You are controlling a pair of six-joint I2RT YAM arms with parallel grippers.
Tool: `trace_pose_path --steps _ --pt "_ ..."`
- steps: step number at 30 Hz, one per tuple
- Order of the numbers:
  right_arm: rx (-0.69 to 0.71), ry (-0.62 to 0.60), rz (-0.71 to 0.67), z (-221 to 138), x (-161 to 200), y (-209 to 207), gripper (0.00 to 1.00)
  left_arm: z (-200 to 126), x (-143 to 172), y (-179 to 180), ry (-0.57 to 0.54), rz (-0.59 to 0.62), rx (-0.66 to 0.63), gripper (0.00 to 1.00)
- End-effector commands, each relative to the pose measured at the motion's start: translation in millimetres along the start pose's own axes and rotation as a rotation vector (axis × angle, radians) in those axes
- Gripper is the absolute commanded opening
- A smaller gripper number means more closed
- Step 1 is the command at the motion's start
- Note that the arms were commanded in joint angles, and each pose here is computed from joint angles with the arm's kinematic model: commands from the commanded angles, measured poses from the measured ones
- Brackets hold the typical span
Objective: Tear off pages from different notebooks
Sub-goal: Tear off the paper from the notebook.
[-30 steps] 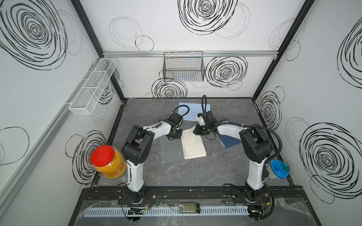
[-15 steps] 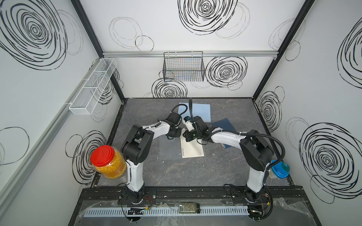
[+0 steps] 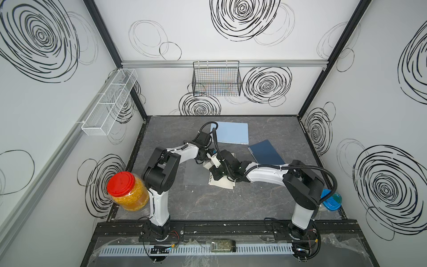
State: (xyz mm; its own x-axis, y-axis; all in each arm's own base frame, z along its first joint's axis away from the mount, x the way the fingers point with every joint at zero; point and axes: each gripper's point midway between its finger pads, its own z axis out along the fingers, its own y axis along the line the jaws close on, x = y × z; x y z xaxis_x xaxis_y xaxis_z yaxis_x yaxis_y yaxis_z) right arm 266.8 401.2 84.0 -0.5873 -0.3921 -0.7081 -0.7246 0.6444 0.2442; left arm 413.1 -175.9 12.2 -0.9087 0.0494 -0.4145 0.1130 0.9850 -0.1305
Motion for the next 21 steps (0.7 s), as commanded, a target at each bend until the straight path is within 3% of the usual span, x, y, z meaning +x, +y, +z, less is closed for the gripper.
trace_pose_path --steps 1,6,11,19,21 --pt "0.026 -0.136 0.048 -27.5 -31.2 -6.2 0.0 16.8 61.9 39.4 0.186 -0.047 -0.128 0.0" --pt "0.028 -0.14 0.109 -38.0 -33.6 -28.8 0.0 2.4 63.1 59.5 0.125 -0.159 -0.141 0.0" --pt "-0.024 -0.114 0.067 -35.1 -34.1 -21.7 0.0 -13.8 59.8 41.4 0.091 -0.146 -0.071 0.0" --pt "-0.07 -0.103 0.03 -28.9 -40.5 -8.8 0.0 -54.4 3.1 20.7 -0.012 -0.093 -0.031 0.0" --pt "-0.08 -0.107 0.011 -29.3 -43.6 -2.1 0.0 -64.1 -13.3 19.1 -0.038 -0.084 -0.03 0.05"
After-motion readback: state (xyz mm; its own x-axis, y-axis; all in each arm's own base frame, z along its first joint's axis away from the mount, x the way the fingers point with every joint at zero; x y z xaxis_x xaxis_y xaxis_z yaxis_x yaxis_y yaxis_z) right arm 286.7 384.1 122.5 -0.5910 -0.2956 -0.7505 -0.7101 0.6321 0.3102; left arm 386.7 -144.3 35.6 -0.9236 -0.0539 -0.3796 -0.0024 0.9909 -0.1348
